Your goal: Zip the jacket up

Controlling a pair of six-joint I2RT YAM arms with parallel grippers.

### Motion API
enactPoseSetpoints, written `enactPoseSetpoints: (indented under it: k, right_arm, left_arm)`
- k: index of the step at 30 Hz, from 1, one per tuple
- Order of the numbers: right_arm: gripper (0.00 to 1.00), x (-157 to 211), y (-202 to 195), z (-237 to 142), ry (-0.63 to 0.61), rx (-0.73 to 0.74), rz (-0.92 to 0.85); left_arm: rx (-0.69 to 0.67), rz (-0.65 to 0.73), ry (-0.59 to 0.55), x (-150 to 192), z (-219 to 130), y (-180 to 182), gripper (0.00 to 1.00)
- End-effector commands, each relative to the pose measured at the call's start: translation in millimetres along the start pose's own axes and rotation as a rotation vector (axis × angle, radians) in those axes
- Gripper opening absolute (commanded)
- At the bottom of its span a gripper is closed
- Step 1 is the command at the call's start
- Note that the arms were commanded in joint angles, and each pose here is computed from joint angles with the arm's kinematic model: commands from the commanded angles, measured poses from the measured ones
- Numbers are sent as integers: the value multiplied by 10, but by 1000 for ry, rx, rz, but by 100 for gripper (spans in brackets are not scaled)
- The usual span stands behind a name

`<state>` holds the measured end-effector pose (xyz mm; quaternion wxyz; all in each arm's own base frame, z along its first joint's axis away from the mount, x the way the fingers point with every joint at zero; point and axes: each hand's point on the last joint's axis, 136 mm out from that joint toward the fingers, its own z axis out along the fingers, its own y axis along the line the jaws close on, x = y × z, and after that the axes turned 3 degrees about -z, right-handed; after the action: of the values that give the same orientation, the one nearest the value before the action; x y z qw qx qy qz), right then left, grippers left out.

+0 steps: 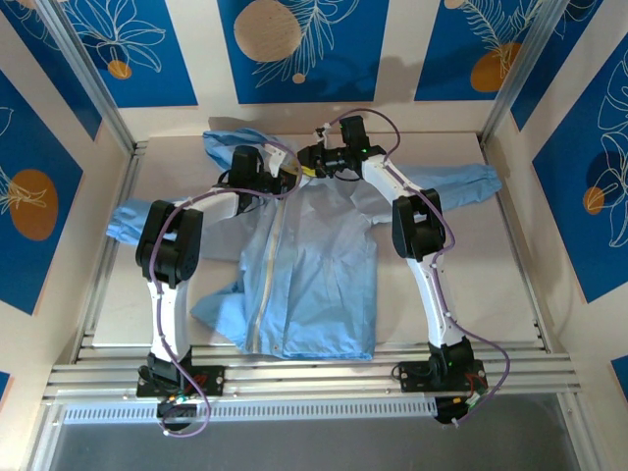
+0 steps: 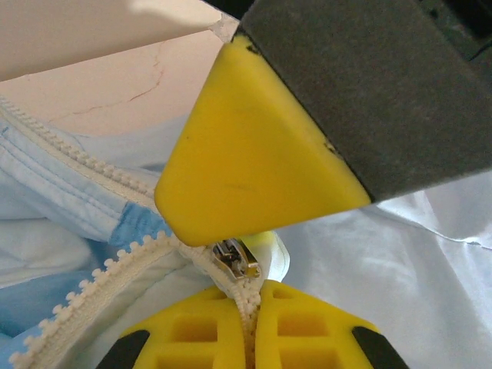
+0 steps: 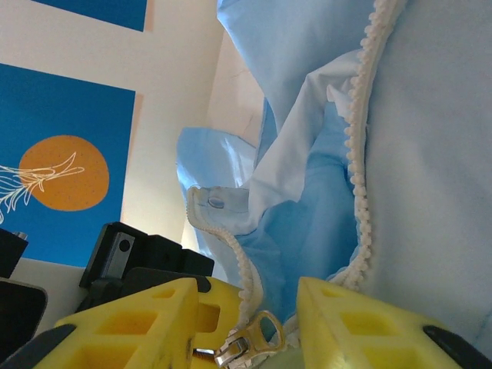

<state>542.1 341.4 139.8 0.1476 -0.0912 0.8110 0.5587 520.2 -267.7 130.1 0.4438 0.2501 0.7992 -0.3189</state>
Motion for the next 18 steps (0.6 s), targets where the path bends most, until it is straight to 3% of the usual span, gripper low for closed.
enactPoseSetpoints:
  k: [1,18]
  right_arm:
    - [40,53,265,-41,25,-31,13]
    - [29,117,412,46,55,-77,-33]
  left_arm:
    - [17,54,-85,-349,-64,-82,0]
    - [19,32,-62,-335,-17,-62,0]
